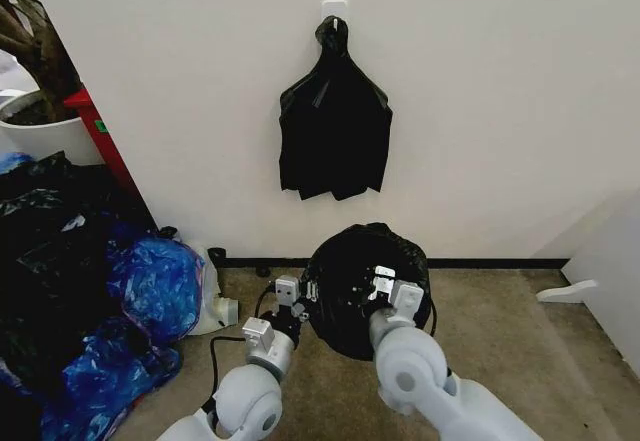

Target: Place the garbage bag over the trash bin.

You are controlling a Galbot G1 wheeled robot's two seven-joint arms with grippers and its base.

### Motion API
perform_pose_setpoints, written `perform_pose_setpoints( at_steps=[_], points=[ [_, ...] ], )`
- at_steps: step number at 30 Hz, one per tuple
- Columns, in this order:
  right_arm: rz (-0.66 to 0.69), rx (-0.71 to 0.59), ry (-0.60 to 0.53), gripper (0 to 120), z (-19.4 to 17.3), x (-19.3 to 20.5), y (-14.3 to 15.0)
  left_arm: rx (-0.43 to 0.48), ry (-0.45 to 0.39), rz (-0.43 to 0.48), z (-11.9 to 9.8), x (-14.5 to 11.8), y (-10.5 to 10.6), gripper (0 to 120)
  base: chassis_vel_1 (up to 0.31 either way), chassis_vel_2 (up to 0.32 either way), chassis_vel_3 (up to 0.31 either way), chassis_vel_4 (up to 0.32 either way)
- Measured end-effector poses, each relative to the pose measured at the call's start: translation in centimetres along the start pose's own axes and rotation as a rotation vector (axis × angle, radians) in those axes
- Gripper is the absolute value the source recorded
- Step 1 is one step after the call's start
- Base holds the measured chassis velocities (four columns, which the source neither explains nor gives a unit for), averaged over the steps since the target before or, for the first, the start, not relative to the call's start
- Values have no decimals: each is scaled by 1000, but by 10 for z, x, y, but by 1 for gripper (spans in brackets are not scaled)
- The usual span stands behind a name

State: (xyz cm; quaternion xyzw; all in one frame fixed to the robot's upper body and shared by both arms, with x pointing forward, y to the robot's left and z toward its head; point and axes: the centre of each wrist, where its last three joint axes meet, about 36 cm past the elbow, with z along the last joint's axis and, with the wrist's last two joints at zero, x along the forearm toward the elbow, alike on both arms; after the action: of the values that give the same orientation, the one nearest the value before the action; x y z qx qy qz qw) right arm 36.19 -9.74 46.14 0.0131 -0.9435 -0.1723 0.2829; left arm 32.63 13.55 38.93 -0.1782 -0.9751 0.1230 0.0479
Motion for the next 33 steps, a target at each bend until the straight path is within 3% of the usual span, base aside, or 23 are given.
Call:
perform_pose_setpoints(
  at_steps=[17,28,33],
  points=[
    [86,10,5,0,12,-49,6,3,-25,58,-11,19,-7,1,0,0,0,0],
    [96,17,19,0,21,-60,8,13,-25,95,-17,35,-14,1,0,0,0,0],
    [63,17,15,0,18,-41,10,2,-26,83,-14,37,-11,1,0,0,0,0]
  ],
)
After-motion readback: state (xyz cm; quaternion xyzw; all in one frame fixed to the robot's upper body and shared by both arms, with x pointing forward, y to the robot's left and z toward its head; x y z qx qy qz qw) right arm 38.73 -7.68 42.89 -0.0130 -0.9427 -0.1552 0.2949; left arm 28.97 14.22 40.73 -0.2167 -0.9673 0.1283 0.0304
